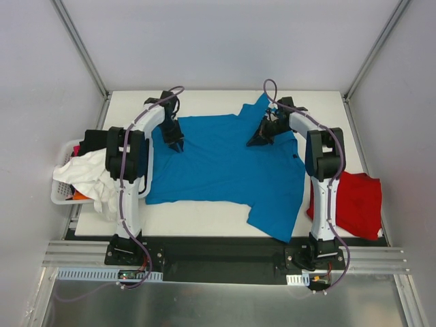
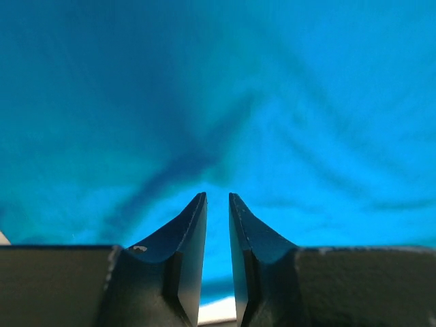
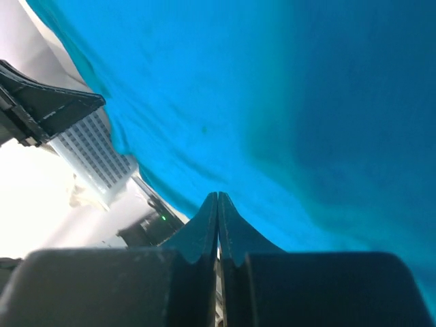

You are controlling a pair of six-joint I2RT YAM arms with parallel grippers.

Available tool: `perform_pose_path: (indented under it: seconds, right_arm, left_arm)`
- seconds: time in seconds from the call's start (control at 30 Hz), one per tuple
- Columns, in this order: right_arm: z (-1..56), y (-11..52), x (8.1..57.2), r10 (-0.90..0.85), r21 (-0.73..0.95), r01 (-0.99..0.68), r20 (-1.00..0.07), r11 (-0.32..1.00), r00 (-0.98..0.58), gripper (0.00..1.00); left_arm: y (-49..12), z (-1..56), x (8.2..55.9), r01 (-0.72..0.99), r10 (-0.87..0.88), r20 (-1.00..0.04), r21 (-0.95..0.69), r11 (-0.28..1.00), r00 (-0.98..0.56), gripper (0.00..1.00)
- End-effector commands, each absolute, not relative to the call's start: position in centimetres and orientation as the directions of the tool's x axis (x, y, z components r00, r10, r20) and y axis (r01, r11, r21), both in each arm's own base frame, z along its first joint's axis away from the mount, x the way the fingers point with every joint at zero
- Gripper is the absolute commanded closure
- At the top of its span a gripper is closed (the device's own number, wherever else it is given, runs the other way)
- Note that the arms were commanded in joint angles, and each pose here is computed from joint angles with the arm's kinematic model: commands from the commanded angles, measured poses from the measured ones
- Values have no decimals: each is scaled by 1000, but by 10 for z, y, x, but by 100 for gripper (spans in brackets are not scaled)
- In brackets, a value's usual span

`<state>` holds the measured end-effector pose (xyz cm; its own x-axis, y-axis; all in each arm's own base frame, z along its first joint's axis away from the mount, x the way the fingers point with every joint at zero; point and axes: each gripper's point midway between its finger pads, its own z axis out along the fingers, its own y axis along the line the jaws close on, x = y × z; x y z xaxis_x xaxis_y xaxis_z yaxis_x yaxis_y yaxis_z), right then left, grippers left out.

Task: Fold and stack the t-shirts
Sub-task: Flatten the tshirt out

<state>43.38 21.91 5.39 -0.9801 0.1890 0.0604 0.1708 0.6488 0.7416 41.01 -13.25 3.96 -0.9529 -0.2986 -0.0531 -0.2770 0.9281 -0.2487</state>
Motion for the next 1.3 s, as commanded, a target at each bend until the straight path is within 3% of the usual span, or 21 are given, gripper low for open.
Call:
perform_pose_path:
  seconds: [0.0,0.2,0.87,1.0,1.13,1.27]
  right_arm:
    - [67,227,467,237,809,172,42,562,-971,99]
    - [82,232,482,255,838,174,43,517,-966,99]
    - [100,233,456,221,847,157,47,508,-974,99]
    - [106,242,446,194,846,137,41,515,-980,99]
    - [99,239,418,177,783,163,68,601,-982,99]
    - [79,220,388,180,711,200,104,674,-978,99]
  left_arm:
    - [-116,31,441,-269,-295,-151,-169,948,-944,81]
    - [-115,24,460,-281,-309,-153,-179,943,-939,80]
    - [-100,38,520,-279,-346,-234,-275,920,-909,77]
    - [-116,71,509,-232,-315,-267,-300,925,-911,73]
    - [-145,121,483,-145,-256,-318,-335,931,-913,71]
    - [-182,116,429,-13,-108,-269,-331,944,-957,71]
